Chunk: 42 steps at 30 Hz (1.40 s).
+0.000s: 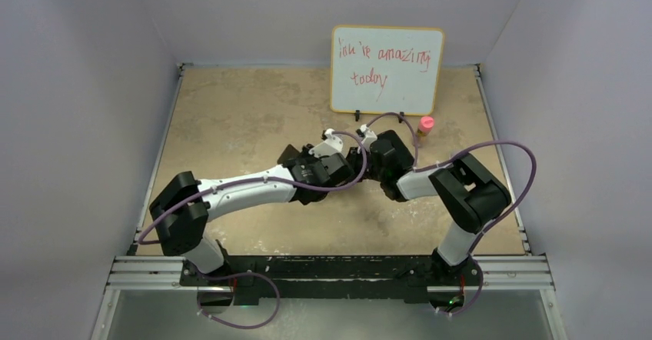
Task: Take the phone out of the phone case
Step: Remove the phone case from the phone, then place the phone at the center of the board.
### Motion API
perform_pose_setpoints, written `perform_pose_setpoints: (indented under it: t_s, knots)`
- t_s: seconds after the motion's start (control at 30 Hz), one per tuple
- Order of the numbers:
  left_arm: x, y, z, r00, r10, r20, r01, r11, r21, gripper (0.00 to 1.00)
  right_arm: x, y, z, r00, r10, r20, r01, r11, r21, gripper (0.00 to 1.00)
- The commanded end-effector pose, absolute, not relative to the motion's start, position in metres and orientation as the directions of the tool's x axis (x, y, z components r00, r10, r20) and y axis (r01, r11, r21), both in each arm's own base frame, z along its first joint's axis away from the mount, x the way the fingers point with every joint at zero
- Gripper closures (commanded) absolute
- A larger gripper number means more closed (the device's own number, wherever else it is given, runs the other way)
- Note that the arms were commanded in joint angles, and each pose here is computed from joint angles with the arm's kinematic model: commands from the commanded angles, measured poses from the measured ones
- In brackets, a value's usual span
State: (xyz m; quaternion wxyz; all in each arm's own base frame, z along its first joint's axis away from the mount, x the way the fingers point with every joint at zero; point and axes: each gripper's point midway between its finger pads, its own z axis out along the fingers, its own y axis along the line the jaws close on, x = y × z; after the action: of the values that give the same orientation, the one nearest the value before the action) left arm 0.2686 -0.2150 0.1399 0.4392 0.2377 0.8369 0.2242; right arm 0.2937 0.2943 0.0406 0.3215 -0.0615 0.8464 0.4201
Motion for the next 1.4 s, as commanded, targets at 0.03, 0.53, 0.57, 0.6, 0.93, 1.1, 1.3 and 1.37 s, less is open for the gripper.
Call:
perform_pose_setpoints:
  t_s: [0.03, 0.53, 0.57, 0.6, 0.93, 1.1, 1.3, 1.37]
  knots:
    - [0.292, -0.171, 0.159, -0.559, 0.533, -0.635, 0.002, 0.767, 0.642, 1.0, 0.304, 0.289, 0.059, -0.728, 0.186, -0.66, -0.407, 0.658, 0.634, 1.0]
    - [0.342, -0.112, 0.093, -0.736, 0.49, -0.466, -0.057, 0.642, 0.765, 1.0, 0.304, 0.287, 0.065, -0.714, 0.191, -0.674, -0.415, 0.66, 0.627, 1.0]
    - [0.344, -0.11, 0.089, -0.74, 0.488, -0.463, -0.058, 0.639, 0.767, 1.0, 0.304, 0.287, 0.065, -0.714, 0.19, -0.673, -0.415, 0.66, 0.626, 1.0]
    - [0.347, -0.108, 0.085, -0.747, 0.482, -0.458, -0.057, 0.64, 0.766, 1.0, 0.304, 0.287, 0.065, -0.715, 0.191, -0.673, -0.415, 0.659, 0.628, 1.0]
    - [0.38, -0.104, 0.046, -0.784, 0.442, -0.435, -0.033, 0.672, 0.74, 0.8, 0.304, 0.288, 0.067, -0.714, 0.191, -0.674, -0.419, 0.654, 0.63, 1.0]
    - [0.398, -0.108, 0.041, -0.777, 0.44, -0.45, -0.034, 0.684, 0.729, 0.69, 0.303, 0.289, 0.068, -0.715, 0.187, -0.673, -0.425, 0.648, 0.631, 1.0]
    - [0.408, -0.106, 0.03, -0.783, 0.414, -0.464, -0.035, 0.716, 0.697, 0.6, 0.303, 0.29, 0.069, -0.717, 0.182, -0.673, -0.431, 0.644, 0.632, 1.0]
    - [0.412, -0.107, 0.031, -0.779, 0.409, -0.475, -0.039, 0.724, 0.689, 0.54, 0.303, 0.291, 0.069, -0.716, 0.179, -0.675, -0.434, 0.643, 0.631, 1.0]
